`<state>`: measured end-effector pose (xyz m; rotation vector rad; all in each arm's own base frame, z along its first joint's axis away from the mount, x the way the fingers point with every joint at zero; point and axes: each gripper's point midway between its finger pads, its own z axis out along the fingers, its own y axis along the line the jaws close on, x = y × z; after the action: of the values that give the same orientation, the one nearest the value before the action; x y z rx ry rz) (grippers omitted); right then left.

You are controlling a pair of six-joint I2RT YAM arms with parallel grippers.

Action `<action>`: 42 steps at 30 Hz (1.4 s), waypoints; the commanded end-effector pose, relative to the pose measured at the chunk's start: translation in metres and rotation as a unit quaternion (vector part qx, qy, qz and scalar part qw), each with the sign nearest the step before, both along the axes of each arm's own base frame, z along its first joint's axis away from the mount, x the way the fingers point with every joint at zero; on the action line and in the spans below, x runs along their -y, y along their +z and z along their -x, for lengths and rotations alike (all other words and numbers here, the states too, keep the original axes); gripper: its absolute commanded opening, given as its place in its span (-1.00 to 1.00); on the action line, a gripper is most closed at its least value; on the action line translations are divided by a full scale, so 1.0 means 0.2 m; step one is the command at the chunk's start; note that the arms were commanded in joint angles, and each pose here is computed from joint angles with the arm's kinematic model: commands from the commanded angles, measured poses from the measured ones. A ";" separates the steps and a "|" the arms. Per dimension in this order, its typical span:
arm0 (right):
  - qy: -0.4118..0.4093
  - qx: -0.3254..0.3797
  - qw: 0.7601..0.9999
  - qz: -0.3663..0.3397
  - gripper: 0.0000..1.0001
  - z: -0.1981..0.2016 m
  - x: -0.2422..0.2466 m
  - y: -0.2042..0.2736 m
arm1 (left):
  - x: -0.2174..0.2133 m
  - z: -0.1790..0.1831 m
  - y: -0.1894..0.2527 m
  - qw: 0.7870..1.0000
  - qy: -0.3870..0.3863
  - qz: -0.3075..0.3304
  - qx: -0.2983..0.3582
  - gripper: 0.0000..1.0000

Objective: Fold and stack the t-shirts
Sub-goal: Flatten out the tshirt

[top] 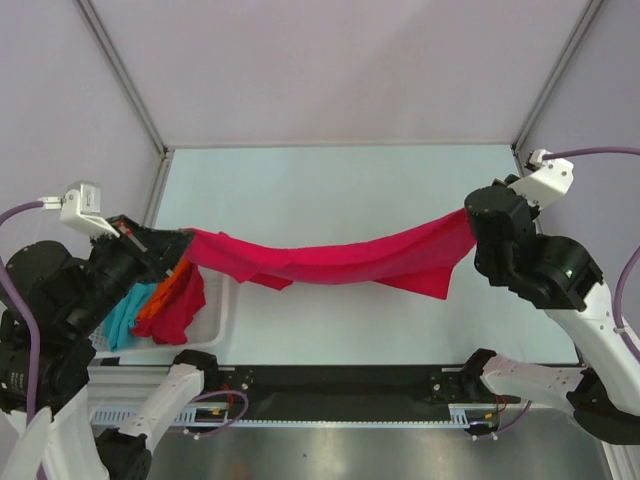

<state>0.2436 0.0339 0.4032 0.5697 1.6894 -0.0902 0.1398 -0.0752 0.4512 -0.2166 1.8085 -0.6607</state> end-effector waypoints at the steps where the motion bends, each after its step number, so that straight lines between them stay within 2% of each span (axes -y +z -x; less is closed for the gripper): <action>1: -0.041 0.054 0.998 -0.016 -1.00 0.06 0.07 0.16 | 0.15 0.06 0.14 0.993 -0.093 0.027 0.061 -1.00; 11: -0.045 0.096 0.994 -0.002 -1.00 0.11 0.05 0.34 | 0.26 0.21 0.26 0.977 -0.184 0.043 0.104 -0.99; 16: -0.064 0.119 0.991 0.001 -1.00 0.20 0.09 0.44 | 0.30 0.39 0.39 0.954 -0.244 0.049 0.165 -1.00; 18: -0.073 0.085 0.994 0.006 -1.00 0.23 0.06 0.43 | 0.31 0.43 0.43 0.947 -0.260 0.051 0.182 -1.00; 20: -0.054 0.111 0.991 -0.052 -1.00 0.22 0.05 0.45 | 0.31 0.47 0.45 0.942 -0.271 0.053 0.191 -1.00; 23: -0.057 0.094 0.994 -0.026 -1.00 0.22 0.03 0.43 | 0.33 0.52 0.47 0.931 -0.297 0.055 0.203 -1.00; 32: -0.049 0.094 0.994 -0.029 -1.00 0.21 -0.04 0.44 | 0.35 0.68 0.51 0.903 -0.354 0.055 0.235 -0.99; 38: -0.048 0.099 0.993 -0.031 -1.00 0.20 -0.03 0.47 | 0.35 0.65 0.50 0.905 -0.352 0.056 0.233 -0.99; 42: -0.058 0.102 0.993 -0.017 -1.00 0.18 -0.02 0.46 | 0.33 0.49 0.42 0.933 -0.299 0.053 0.194 -1.00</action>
<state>0.2201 0.0763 0.4993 0.4770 1.4526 0.0199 0.0180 -0.1451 0.5385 0.4786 1.4145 -1.1843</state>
